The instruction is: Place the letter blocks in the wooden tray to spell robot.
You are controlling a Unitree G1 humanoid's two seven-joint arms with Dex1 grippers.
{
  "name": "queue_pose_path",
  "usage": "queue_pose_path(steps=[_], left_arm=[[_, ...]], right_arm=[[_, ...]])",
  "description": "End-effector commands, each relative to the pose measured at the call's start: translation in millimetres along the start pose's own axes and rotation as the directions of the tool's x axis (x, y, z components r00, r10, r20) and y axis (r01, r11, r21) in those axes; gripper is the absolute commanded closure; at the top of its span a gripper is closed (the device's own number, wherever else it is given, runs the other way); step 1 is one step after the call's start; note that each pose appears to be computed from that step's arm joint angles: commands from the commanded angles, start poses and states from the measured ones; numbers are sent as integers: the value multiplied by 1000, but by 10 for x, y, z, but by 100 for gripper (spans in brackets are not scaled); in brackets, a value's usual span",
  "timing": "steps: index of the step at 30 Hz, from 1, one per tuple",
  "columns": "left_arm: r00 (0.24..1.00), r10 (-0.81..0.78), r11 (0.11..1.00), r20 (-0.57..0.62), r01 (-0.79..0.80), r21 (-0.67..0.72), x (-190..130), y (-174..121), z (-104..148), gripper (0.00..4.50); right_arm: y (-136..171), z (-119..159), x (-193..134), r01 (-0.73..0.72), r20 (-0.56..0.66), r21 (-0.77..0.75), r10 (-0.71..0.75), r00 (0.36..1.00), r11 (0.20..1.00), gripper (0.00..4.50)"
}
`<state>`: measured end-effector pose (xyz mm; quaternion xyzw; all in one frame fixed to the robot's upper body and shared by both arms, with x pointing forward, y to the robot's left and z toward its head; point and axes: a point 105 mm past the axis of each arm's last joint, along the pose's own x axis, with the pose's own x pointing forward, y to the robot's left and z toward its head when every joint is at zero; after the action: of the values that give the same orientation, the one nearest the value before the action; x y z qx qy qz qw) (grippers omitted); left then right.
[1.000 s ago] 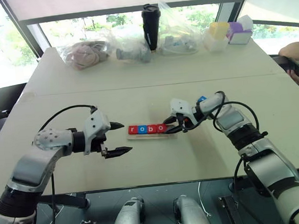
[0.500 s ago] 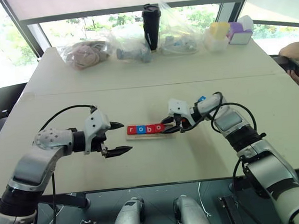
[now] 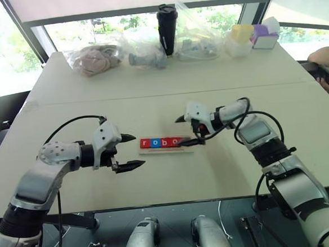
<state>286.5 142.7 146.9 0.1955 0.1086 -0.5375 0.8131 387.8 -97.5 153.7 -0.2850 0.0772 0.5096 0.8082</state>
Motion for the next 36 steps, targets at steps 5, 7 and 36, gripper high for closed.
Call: queue_pose_path(steps=[5,7,36], left_arm=[[996,-8,1000,93,6,21,-81,-30,273,0],[996,-10,1000,93,8,17,-65,-34,274,0],[998,-14,999,66,12,36,-28,-1,228,0]], right_arm=[[-744,-263,-660,581,-47,295,-596,801,758,6],[-787,-476,-781,664,-141,327,-660,738,673,6],[-683,-1112,-658,632,-346,413,-529,775,655,332]])
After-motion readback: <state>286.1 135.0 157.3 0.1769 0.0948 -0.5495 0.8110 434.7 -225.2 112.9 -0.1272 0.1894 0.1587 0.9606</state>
